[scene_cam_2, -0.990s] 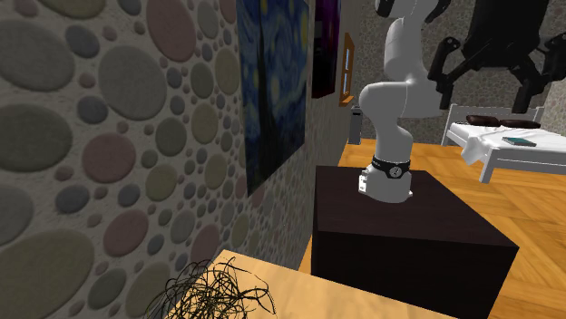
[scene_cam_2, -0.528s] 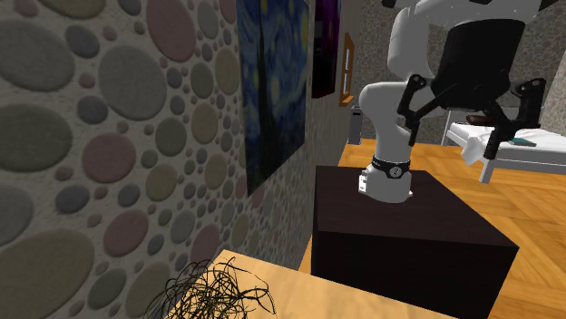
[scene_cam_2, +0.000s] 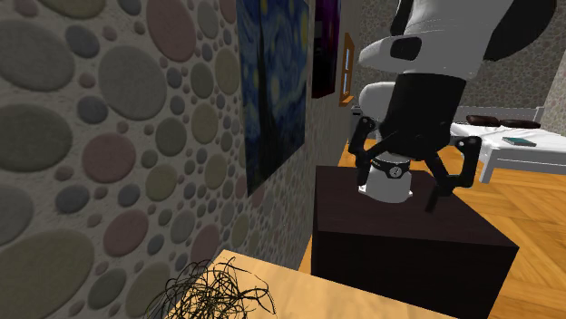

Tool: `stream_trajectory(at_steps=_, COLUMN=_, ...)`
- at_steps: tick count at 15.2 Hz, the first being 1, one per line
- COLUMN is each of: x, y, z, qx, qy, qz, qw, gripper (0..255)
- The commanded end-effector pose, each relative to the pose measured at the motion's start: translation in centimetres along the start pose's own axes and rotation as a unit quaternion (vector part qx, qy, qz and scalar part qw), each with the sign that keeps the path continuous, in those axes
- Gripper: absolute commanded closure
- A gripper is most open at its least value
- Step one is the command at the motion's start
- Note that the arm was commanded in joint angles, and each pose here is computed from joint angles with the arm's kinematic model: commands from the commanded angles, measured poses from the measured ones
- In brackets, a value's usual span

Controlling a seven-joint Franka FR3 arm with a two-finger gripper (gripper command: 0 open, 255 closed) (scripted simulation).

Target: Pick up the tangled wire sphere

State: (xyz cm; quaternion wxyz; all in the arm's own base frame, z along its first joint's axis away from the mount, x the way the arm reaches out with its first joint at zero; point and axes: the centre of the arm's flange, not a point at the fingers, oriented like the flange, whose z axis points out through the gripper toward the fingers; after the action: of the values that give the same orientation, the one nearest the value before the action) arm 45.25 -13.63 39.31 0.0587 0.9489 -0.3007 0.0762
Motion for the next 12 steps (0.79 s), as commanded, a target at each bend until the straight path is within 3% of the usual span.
stream_trajectory(at_steps=1, x=1.5, y=0.7, z=1.8, qx=-0.006, qy=0.007, qz=0.025, qw=0.9997, gripper=0)
stream_trajectory(at_steps=6, x=5.0, y=3.4, z=6.0, qx=-0.023, qy=0.021, qz=0.085, qw=0.9959, gripper=0)
stream_trajectory(at_steps=12, x=8.9, y=7.4, z=10.9, qx=-0.043, qy=0.038, qz=0.156, qw=0.986, gripper=0)
